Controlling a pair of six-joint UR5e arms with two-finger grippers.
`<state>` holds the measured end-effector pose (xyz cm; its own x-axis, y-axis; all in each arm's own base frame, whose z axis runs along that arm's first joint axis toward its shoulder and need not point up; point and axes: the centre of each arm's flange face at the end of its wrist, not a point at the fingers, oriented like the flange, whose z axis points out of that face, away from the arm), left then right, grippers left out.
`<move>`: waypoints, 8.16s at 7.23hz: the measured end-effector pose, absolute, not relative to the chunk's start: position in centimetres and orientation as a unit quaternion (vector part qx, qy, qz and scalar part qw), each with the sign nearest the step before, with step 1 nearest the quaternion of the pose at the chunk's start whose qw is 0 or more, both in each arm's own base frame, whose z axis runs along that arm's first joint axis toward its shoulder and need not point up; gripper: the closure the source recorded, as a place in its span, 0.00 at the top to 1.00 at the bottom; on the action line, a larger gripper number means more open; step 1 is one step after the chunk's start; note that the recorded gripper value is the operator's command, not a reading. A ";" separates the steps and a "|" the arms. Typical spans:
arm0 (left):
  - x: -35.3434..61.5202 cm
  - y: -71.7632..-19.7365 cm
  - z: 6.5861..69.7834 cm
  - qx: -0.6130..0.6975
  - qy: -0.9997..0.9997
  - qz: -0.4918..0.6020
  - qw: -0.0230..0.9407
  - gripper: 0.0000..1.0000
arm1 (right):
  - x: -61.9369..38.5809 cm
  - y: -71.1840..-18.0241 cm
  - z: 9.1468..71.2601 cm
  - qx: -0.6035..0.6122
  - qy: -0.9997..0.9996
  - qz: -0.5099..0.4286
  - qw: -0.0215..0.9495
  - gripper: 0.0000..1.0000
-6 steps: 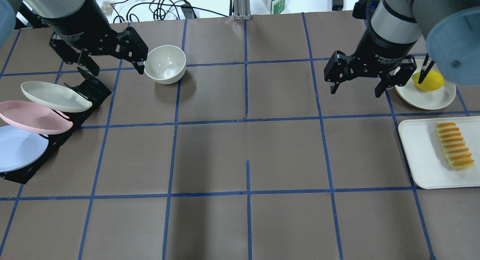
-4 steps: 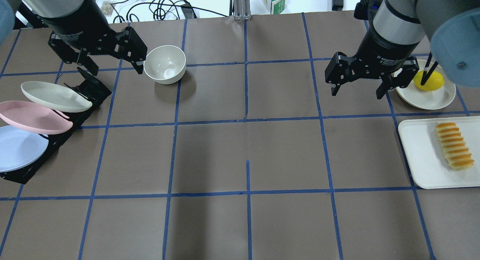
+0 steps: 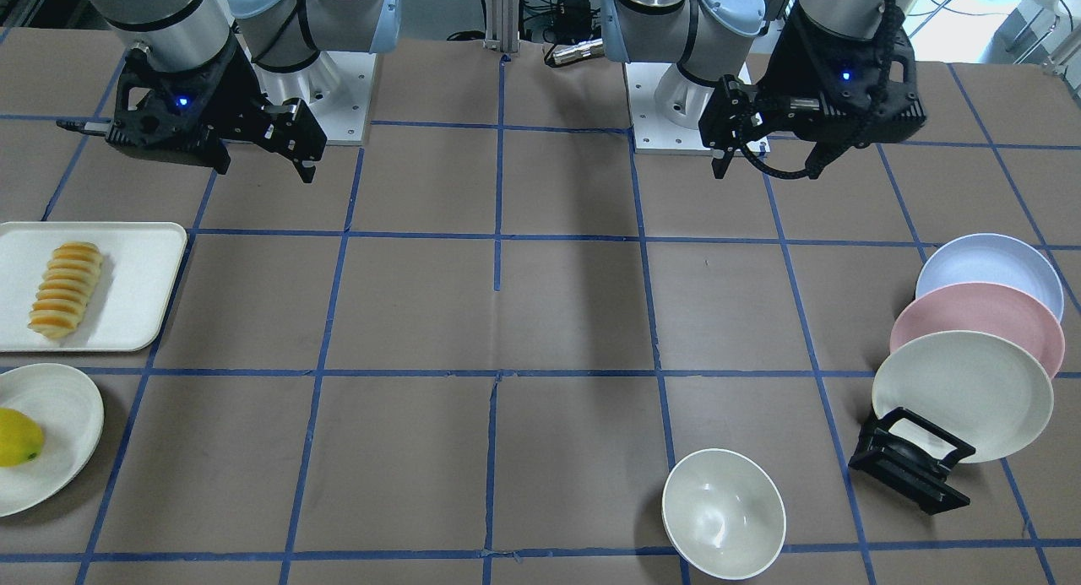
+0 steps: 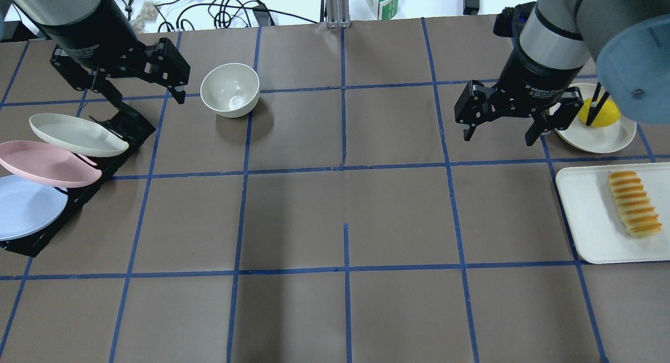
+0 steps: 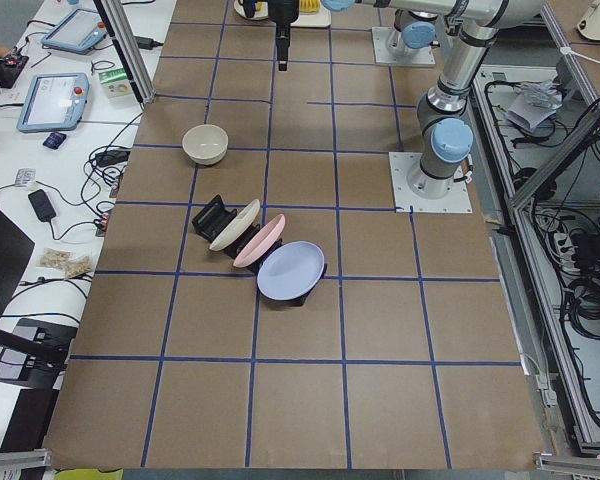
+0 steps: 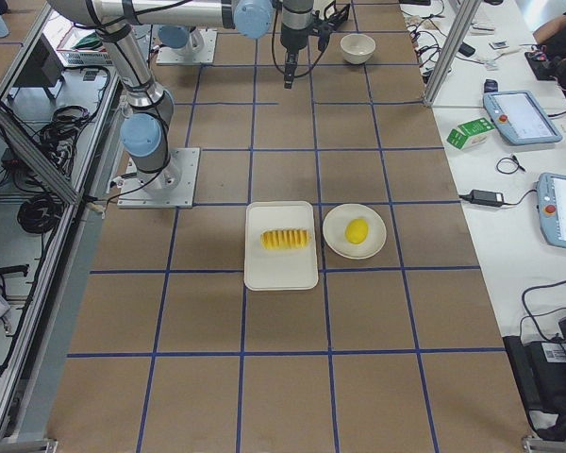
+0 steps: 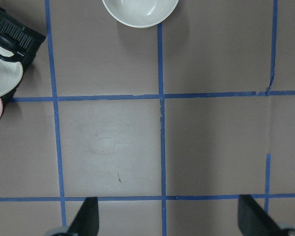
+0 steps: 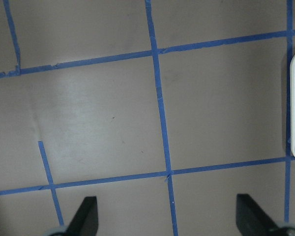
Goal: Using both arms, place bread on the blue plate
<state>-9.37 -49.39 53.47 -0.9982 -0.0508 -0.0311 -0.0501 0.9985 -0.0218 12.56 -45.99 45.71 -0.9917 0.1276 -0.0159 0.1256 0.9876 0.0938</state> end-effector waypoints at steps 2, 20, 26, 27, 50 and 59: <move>-1.1 -49.5 53.9 -0.096 0.994 -0.006 0.046 1.00 | 9.5 -46.1 43.3 0.088 0.994 0.068 -0.017 1.00; 40.2 -45.7 26.6 -0.310 0.940 0.100 0.101 0.45 | -26.3 -46.2 18.4 -0.028 0.998 0.047 0.008 0.14; 40.7 -46.2 26.5 -0.306 0.942 0.099 0.101 0.00 | -24.7 -45.9 23.2 -0.023 0.999 0.033 -0.004 0.00; 40.7 -46.2 26.5 -0.305 0.942 0.100 0.100 0.00 | -22.9 -46.0 26.1 -0.021 0.999 0.031 -0.005 0.00; -24.9 -50.9 19.7 -0.144 0.978 0.001 -0.153 0.00 | -1.7 -51.2 40.7 0.012 0.997 0.064 0.042 0.00; -20.0 -53.7 36.4 -0.012 1.000 0.007 -0.023 1.00 | 18.1 -52.2 37.6 -0.046 0.998 0.035 0.025 0.00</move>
<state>-19.95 -53.73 36.44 -0.9987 -0.0239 0.0452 -0.0233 0.9996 0.0153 18.11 -52.22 37.57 -0.9944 -0.0909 -0.0541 -0.0945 0.9932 0.0678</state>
